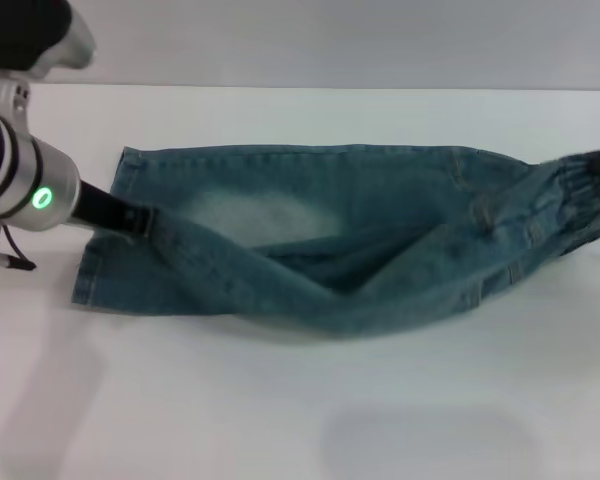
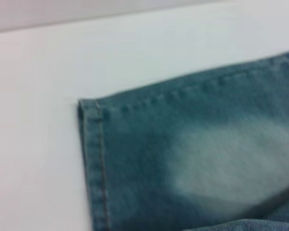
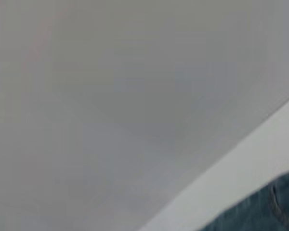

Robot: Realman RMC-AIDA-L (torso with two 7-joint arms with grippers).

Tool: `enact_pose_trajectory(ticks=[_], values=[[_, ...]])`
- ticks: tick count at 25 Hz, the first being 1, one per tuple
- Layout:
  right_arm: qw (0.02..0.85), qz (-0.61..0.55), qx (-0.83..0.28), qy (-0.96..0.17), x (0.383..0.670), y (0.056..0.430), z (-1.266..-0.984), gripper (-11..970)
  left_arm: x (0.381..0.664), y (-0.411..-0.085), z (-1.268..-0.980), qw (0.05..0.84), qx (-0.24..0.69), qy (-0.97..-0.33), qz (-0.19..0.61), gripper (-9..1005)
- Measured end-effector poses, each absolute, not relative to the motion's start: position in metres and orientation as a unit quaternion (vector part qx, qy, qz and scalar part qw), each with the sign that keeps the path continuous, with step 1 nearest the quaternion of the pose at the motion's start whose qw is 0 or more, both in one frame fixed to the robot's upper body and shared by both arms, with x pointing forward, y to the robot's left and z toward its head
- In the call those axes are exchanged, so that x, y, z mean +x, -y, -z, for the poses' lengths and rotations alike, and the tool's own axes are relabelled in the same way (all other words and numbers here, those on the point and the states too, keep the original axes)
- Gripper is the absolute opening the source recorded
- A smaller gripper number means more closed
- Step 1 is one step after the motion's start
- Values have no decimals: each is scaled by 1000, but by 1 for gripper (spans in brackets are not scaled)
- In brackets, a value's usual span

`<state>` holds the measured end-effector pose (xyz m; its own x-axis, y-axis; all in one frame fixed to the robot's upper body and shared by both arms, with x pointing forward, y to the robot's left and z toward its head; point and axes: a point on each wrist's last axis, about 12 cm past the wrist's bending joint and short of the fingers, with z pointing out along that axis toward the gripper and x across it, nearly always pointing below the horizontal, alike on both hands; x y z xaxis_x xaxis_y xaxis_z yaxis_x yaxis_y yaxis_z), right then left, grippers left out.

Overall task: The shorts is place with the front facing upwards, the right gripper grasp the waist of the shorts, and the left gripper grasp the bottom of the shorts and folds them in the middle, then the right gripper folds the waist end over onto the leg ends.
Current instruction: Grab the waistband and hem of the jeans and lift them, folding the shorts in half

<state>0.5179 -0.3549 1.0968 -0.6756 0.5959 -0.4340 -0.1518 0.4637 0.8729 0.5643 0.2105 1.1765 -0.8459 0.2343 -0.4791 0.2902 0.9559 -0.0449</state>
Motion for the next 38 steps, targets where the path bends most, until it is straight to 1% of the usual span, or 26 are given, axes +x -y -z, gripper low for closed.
enact_pose_trajectory(ticks=[9, 15, 20, 30, 34, 38], values=[[436, -521, 226, -698, 521, 365, -1083, 3, 578, -228, -1173, 283, 107, -951, 63, 225], [449, -522, 272, -672, 519, 369, -1072, 3, 582, -235, -1174, 293, 99, -949, 63, 232], [447, -520, 292, -666, 520, 368, -1067, 3, 585, -233, -1175, 300, 100, -947, 65, 237], [459, -510, 303, -661, 525, 371, -1067, 2, 593, -226, -1172, 311, 104, -941, 80, 248], [462, -503, 315, -659, 527, 373, -1065, 5, 600, -221, -1166, 319, 106, -936, 100, 253], [481, -471, 314, -669, 542, 371, -1062, 16, 611, -216, -1151, 331, 82, -930, 141, 257]])
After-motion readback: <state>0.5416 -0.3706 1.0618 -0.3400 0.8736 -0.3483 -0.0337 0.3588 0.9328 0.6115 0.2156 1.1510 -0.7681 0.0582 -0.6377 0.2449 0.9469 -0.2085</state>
